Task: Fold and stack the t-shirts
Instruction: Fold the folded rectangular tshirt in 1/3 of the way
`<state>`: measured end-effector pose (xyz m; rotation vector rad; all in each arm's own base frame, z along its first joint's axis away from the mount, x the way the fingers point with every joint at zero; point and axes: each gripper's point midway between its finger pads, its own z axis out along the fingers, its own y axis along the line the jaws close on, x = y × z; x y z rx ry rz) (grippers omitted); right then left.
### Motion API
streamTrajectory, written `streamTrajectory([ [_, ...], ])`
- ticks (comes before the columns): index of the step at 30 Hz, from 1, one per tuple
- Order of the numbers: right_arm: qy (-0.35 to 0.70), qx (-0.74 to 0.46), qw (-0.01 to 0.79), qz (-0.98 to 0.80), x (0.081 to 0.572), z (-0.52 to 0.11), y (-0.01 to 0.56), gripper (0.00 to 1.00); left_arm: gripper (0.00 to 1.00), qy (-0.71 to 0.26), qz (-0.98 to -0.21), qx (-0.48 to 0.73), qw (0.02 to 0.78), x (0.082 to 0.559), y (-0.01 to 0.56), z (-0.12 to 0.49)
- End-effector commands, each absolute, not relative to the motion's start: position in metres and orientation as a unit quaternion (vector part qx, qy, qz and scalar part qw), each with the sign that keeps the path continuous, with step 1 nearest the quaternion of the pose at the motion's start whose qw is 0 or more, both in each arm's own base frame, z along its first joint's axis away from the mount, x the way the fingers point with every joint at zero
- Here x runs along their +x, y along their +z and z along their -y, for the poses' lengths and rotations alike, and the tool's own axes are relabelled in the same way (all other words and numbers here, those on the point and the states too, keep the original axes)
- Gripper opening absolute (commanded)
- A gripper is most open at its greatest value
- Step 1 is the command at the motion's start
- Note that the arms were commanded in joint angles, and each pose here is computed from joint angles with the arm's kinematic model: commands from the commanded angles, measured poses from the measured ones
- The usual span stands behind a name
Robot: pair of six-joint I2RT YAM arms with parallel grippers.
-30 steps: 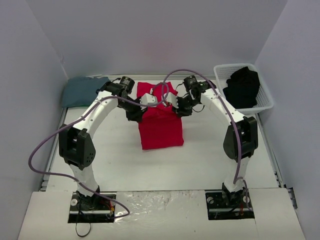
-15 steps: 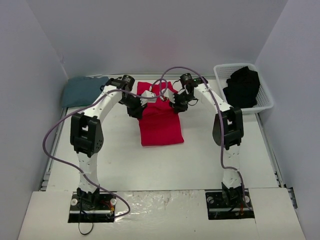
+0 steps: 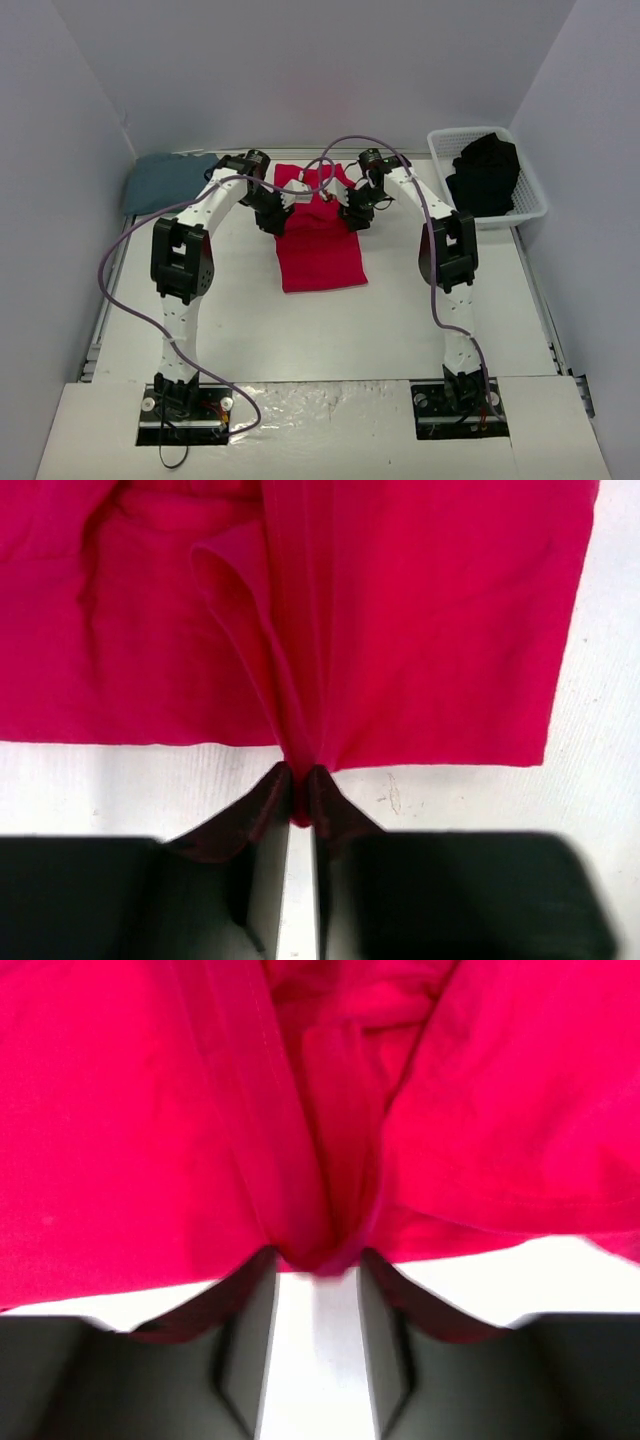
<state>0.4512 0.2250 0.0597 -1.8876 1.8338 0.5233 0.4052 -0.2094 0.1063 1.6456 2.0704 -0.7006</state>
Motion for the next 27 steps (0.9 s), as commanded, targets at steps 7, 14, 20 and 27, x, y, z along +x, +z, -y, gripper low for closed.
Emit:
streamTrajectory([
  [7, 0.168, -0.677, 0.241, -0.674, 0.46, -0.215, 0.08, 0.52, 0.46, -0.218, -0.739, 0.576, 0.272, 0.435, 0.147, 0.214],
  [14, 0.154, -0.676, 0.257, -0.673, 0.448, -0.209, 0.11, 0.53, 0.53, -0.204, -0.738, 0.555, 0.326, 0.425, 0.187, 0.215],
  [20, 0.171, -0.671, 0.261, -0.672, 0.407, -0.203, 0.134, 0.53, 0.54, -0.204, -0.731, 0.566, 0.323, 0.369, 0.201, 0.212],
  [27, 0.21, -0.657, 0.243, -0.682, 0.335, -0.191, 0.14, 0.53, 0.54, -0.198, -0.727, 0.598, 0.273, 0.281, 0.155, 0.219],
])
